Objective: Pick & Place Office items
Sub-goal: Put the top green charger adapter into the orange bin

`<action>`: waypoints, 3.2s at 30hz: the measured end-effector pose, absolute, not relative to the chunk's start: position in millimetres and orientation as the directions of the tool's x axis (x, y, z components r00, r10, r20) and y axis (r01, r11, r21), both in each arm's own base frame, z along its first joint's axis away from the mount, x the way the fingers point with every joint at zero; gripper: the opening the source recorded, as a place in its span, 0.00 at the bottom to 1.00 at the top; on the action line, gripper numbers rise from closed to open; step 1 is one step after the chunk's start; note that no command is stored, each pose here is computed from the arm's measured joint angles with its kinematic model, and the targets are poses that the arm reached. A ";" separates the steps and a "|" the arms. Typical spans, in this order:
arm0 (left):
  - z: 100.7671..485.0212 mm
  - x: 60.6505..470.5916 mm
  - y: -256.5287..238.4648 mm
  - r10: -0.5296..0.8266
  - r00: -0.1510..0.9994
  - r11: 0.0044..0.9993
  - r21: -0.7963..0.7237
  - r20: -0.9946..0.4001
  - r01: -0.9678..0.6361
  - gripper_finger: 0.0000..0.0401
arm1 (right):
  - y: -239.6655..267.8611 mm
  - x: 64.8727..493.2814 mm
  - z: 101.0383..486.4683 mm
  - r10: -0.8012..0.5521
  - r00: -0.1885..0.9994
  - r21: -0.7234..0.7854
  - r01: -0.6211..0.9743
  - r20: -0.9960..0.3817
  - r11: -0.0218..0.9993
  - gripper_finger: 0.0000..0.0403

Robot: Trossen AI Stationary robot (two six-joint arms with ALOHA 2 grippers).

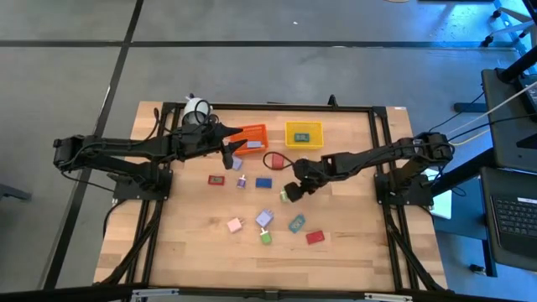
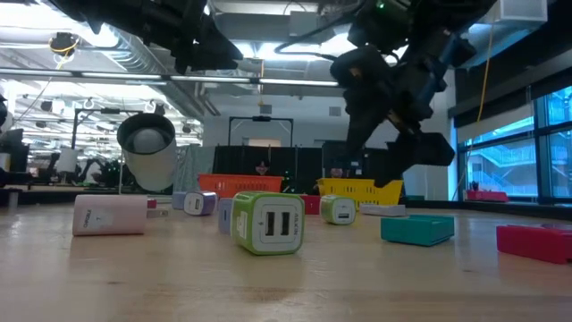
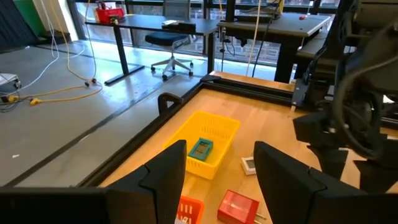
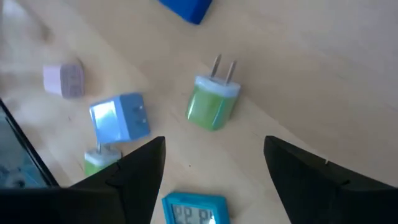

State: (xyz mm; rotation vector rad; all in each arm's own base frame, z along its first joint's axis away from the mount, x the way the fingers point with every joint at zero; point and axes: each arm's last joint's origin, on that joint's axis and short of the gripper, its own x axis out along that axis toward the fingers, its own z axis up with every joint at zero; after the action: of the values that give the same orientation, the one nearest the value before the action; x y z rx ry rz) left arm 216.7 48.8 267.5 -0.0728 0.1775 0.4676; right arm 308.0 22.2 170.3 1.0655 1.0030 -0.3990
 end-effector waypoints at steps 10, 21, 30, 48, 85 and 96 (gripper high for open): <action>267.4 216.6 48.8 0.442 0.877 0.892 -0.011 -0.188 -0.451 0.46 | 19.2 308.8 160.0 0.188 0.476 0.511 0.776 -0.859 0.371 0.69; 265.0 216.1 48.7 0.441 0.872 0.892 -0.003 -0.213 -0.452 0.46 | 20.8 344.1 194.9 0.103 0.415 0.403 0.750 -0.904 0.525 0.69; 264.0 216.1 48.1 0.433 0.873 0.896 -0.002 -0.223 -0.444 0.46 | 23.6 352.7 175.7 0.177 0.338 0.381 0.786 -0.924 0.488 0.69; 263.6 216.0 48.0 0.433 0.873 0.895 -0.005 -0.227 -0.445 0.46 | 17.3 356.7 173.3 0.162 0.361 0.396 0.816 -0.918 0.422 0.69; 262.6 215.7 48.0 0.431 0.870 0.894 -0.016 -0.238 -0.448 0.46 | 17.1 371.6 146.1 0.208 0.332 0.391 0.804 -0.920 0.448 0.49; 262.5 215.7 47.9 0.431 0.870 0.893 -0.024 -0.238 -0.449 0.46 | 19.5 371.5 146.1 0.211 0.330 0.392 0.803 -0.920 0.449 0.43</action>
State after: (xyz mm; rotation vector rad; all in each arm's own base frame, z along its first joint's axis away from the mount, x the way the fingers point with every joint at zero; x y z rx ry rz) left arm 215.7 47.9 262.5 -0.0792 0.2302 0.4609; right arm 371.5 19.5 146.1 1.0734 1.2063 -0.5046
